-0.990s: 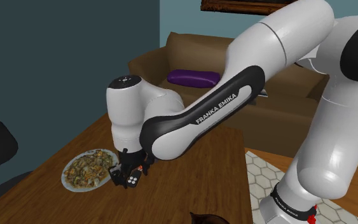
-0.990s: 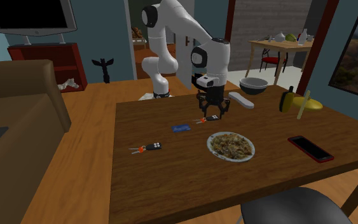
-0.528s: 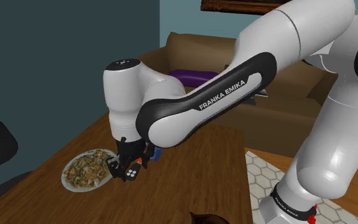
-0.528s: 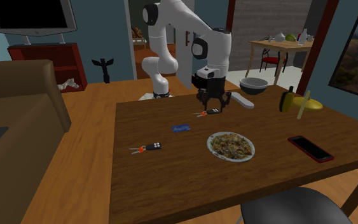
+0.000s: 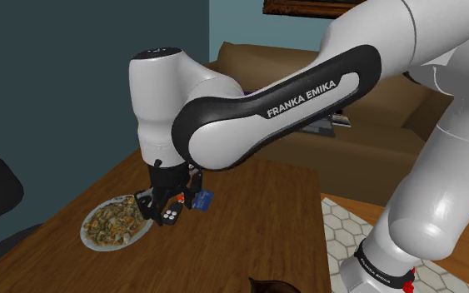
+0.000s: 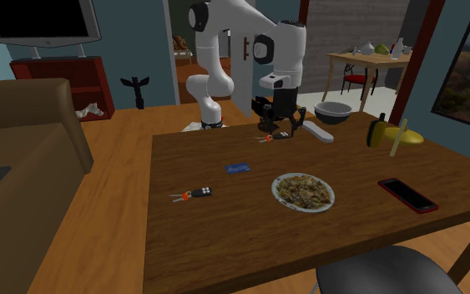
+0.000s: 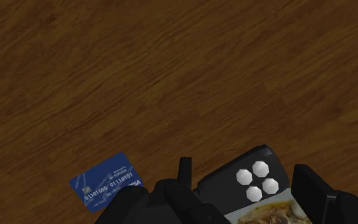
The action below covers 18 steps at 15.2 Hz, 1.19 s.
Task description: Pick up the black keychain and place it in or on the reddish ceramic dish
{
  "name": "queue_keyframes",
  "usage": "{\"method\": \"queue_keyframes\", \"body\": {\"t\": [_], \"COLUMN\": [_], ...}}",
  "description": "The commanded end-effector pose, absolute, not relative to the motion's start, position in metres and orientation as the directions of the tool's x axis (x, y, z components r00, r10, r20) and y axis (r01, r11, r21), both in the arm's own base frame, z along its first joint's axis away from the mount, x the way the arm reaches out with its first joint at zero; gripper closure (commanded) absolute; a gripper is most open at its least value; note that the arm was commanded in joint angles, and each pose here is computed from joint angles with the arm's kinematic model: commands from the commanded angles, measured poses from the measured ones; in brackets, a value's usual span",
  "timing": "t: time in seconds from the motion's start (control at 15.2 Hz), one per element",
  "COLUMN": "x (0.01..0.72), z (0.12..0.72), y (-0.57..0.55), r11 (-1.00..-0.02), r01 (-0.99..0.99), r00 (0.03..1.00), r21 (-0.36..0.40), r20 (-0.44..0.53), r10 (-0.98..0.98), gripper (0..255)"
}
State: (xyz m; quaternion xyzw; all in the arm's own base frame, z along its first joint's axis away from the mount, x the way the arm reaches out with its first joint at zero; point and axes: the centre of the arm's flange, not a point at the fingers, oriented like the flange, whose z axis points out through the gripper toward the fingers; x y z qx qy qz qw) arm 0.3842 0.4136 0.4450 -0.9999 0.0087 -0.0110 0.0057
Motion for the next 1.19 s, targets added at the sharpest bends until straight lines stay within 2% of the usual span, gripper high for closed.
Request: {"method": "queue_keyframes", "body": {"t": [0.0, 0.13, 1.12], "x": [0.384, 0.384, 0.189], "z": [0.455, 0.462, 0.472], "y": [0.413, 0.413, 0.38], "r11": [-1.0, -1.0, -1.0], "r01": [-0.017, -0.017, -0.017], "r00": [1.0, 1.0, 1.0], "r21": [-0.011, -0.011, -0.011], "r20": [0.022, 0.022, 0.022], "r10": [-0.018, -0.018, -0.018], "gripper": [255, 255, 255]}}
